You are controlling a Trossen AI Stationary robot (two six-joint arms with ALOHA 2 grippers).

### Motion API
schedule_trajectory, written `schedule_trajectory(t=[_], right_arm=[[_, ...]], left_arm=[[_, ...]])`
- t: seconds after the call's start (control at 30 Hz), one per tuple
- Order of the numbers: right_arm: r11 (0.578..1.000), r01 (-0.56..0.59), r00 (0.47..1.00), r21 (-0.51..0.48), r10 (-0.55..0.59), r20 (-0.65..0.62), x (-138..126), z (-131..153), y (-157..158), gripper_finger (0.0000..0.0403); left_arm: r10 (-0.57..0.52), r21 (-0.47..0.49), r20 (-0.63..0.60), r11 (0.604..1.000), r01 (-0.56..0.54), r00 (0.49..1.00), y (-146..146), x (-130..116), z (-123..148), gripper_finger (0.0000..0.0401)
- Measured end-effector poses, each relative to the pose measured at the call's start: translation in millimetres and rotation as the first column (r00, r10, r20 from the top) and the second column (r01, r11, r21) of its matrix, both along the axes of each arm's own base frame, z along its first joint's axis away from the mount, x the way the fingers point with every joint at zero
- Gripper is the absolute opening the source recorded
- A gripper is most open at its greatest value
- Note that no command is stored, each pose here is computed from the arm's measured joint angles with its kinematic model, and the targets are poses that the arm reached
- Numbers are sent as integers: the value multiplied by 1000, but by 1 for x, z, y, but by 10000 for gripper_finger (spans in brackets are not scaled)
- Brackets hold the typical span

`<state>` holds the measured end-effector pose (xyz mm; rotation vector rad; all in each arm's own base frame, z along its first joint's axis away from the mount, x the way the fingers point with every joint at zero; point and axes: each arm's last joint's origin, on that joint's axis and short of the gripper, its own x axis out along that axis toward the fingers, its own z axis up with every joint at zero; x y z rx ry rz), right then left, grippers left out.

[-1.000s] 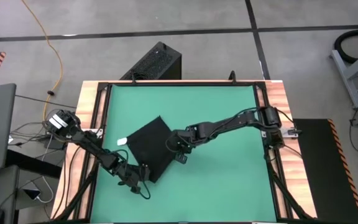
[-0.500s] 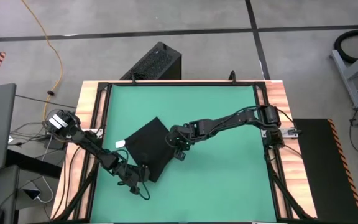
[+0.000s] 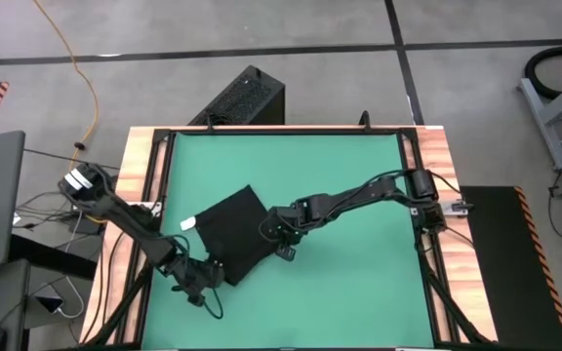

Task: Roll towel into tight, uniform cylinder
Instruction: Roll the towel

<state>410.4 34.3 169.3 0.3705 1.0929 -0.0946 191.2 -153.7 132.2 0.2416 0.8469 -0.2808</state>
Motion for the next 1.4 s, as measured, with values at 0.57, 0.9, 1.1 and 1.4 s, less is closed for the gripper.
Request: schedule_trajectory(t=[0.57,0.9,1.1,1.4], right_arm=[[986,-117,993,120,118,-4,2,9,28,13],[959,-201,979,201,202,14,6,27,36,13],[960,-164,986,226,166,7,9,23,15,13],[957,-139,990,254,142,9,10,22,-6,13]], left_arm=[[-16,170,193,985,-18,981,33,8,4,0],[-55,174,141,984,30,989,42,24,-23,0],[-95,170,151,983,68,984,41,30,-29,0],[-108,170,146,982,83,983,41,30,-30,0]])
